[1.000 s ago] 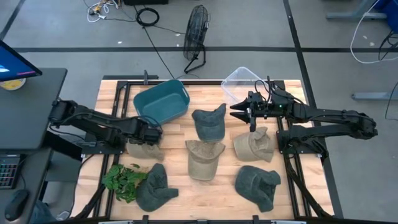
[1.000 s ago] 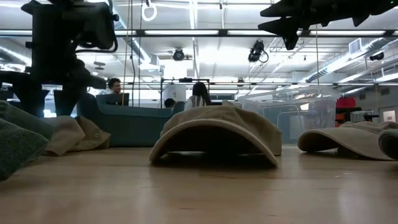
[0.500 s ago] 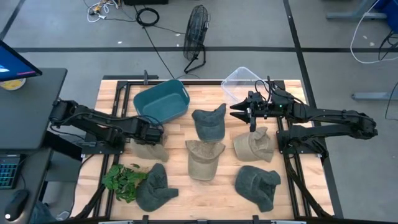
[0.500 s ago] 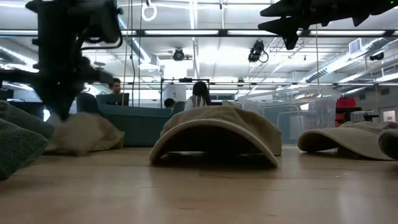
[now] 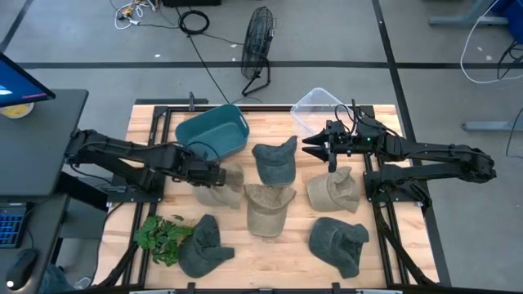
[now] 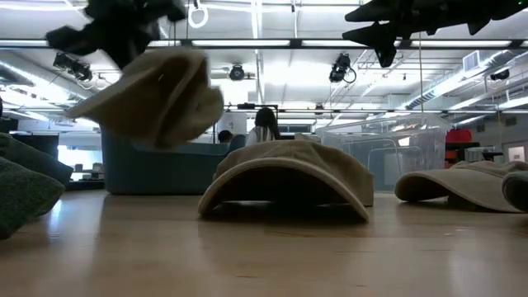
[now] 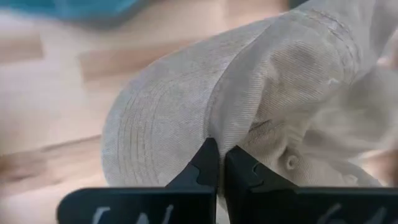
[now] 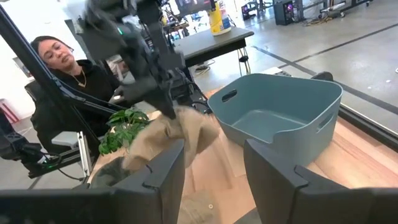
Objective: Pick & Place hat
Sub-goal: Put the left brown cap into the blue bin
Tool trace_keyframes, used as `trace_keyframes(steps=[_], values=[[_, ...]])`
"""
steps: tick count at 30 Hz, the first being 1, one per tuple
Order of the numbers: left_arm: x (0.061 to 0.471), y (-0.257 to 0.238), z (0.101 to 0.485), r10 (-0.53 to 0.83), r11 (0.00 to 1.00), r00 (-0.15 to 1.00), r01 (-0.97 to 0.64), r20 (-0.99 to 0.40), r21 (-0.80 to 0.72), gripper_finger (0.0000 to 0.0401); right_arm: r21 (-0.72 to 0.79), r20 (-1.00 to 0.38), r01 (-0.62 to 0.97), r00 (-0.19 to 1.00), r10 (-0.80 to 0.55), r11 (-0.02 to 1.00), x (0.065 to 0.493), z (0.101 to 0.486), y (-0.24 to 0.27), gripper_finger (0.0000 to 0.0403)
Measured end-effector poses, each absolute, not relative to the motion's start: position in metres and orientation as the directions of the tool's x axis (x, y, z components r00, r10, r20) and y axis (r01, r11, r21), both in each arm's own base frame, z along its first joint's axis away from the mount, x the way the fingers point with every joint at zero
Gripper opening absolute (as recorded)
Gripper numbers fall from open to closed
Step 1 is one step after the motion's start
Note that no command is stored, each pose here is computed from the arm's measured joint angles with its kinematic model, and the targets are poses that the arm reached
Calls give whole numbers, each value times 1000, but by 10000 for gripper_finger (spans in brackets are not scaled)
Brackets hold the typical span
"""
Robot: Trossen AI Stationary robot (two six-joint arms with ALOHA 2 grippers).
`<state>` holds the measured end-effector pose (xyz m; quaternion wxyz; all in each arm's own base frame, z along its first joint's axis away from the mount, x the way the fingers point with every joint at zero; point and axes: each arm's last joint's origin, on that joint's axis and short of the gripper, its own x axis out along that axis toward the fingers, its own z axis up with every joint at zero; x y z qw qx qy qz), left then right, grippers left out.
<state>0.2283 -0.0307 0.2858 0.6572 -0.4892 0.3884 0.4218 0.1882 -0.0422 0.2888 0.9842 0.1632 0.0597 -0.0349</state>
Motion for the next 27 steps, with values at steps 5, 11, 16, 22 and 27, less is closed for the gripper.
trace_keyframes(steps=[5, 11, 16, 22, 27], values=[[233, -20, 320, 353, 165, 419, -908, -837, -385, 10, 320, -129, 89, 990, -49, 943, 188, 289, -42, 169], [228, 18, 325, 519, 93, 307, -948, -797, -305, 6, 320, -130, 89, 990, -49, 943, 188, 289, -42, 168], [222, 55, 324, 562, 52, 207, -975, -800, -216, 5, 321, -135, 90, 990, -49, 943, 188, 288, -42, 168], [210, 90, 324, 587, -25, 117, -987, -801, -162, 9, 321, -135, 90, 990, -49, 943, 188, 288, -42, 168], [210, 99, 321, 577, -49, 87, -989, -812, -141, 6, 321, -135, 90, 990, -49, 943, 188, 288, -42, 168]])
